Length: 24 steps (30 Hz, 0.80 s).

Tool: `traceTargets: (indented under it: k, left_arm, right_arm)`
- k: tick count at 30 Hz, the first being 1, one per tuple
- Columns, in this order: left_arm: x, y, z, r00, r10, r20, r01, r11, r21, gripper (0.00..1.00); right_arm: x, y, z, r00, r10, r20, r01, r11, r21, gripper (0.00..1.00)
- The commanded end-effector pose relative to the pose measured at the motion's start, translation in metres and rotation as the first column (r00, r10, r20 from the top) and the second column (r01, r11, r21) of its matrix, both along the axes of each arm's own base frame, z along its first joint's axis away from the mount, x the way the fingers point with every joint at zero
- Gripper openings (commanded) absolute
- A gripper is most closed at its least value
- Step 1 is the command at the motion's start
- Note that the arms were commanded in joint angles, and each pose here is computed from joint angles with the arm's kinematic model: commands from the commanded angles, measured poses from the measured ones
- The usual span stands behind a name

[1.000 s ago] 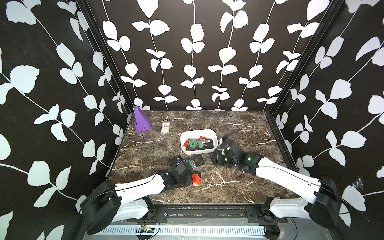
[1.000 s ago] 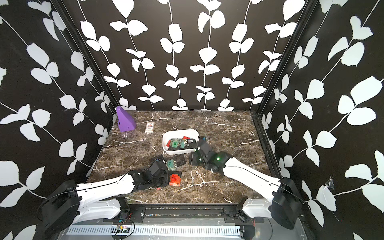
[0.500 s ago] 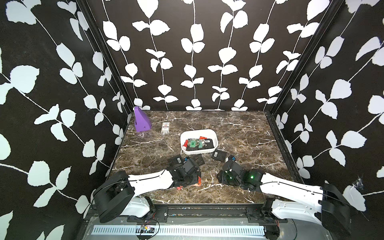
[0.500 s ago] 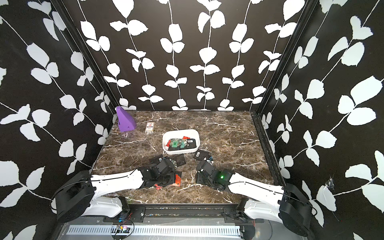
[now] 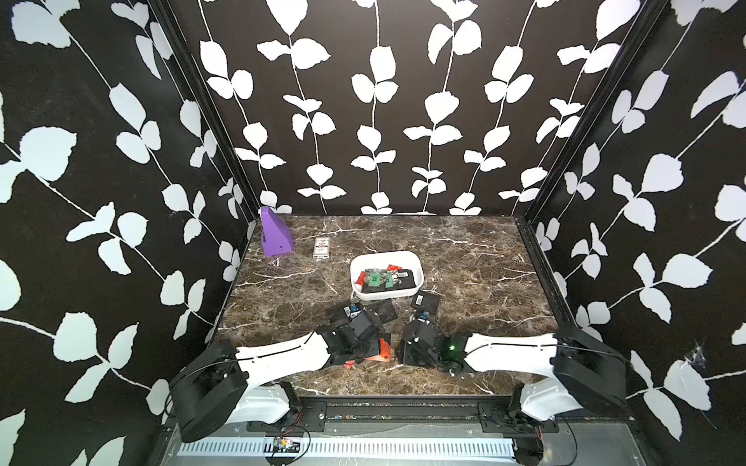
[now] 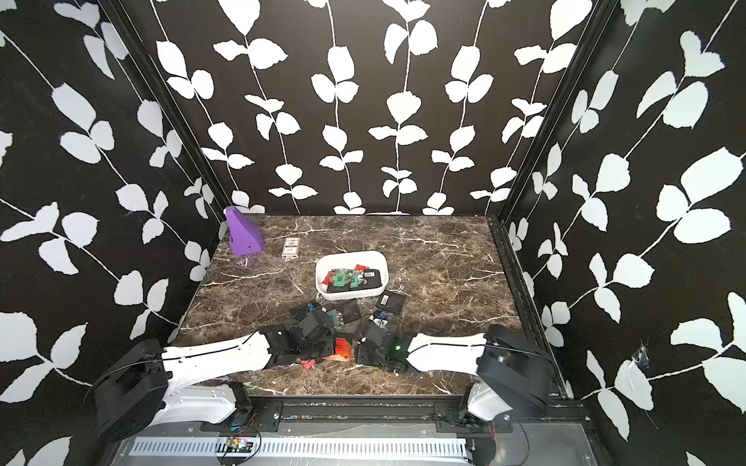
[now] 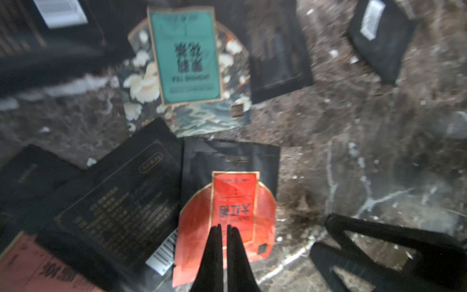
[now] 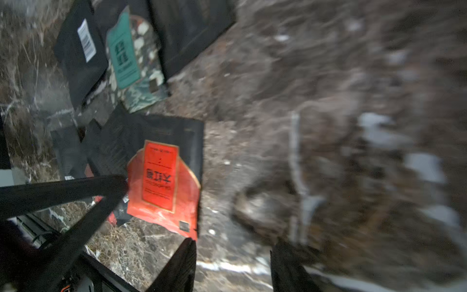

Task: Put the tea bags into the storage box
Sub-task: Pick up the tea bag from the center of the board.

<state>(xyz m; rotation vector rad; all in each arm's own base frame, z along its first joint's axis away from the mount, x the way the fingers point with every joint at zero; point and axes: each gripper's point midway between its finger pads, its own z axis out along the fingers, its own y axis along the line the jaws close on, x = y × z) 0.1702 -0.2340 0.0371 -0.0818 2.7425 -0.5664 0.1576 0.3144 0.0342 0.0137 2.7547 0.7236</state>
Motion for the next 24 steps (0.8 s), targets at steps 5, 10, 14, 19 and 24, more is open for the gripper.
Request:
traceTargets:
  k: [5,10,14,19,24]
  left_arm:
    - [-0.004,0.007,-0.011,0.999,0.034,-0.020,-0.034,0.999,-0.002,0.00]
    - [-0.005,0.014,-0.014,0.999,0.045,-0.016,-0.045,0.999,0.024,0.00]
    - [-0.008,0.017,-0.022,0.998,0.056,-0.032,-0.055,0.998,0.038,0.00]
    - [-0.011,0.025,-0.029,0.997,0.065,-0.047,-0.061,0.995,0.075,0.00]
    - [-0.014,0.029,-0.034,0.996,0.068,-0.057,-0.063,0.994,0.087,0.00]
  right_arm:
    - [0.009,0.022,0.024,0.999,-0.004,0.051,0.000,0.998,0.063,0.49]
    - [0.010,0.019,0.019,0.999,-0.020,0.050,0.017,0.998,0.054,0.49]
    - [0.011,0.025,0.017,0.999,-0.008,0.048,0.006,0.999,0.052,0.49]
    - [0.013,0.032,0.013,0.999,0.001,0.043,-0.004,0.999,0.053,0.49]
    - [0.012,0.037,0.005,1.000,0.012,0.028,-0.013,0.999,0.044,0.49]
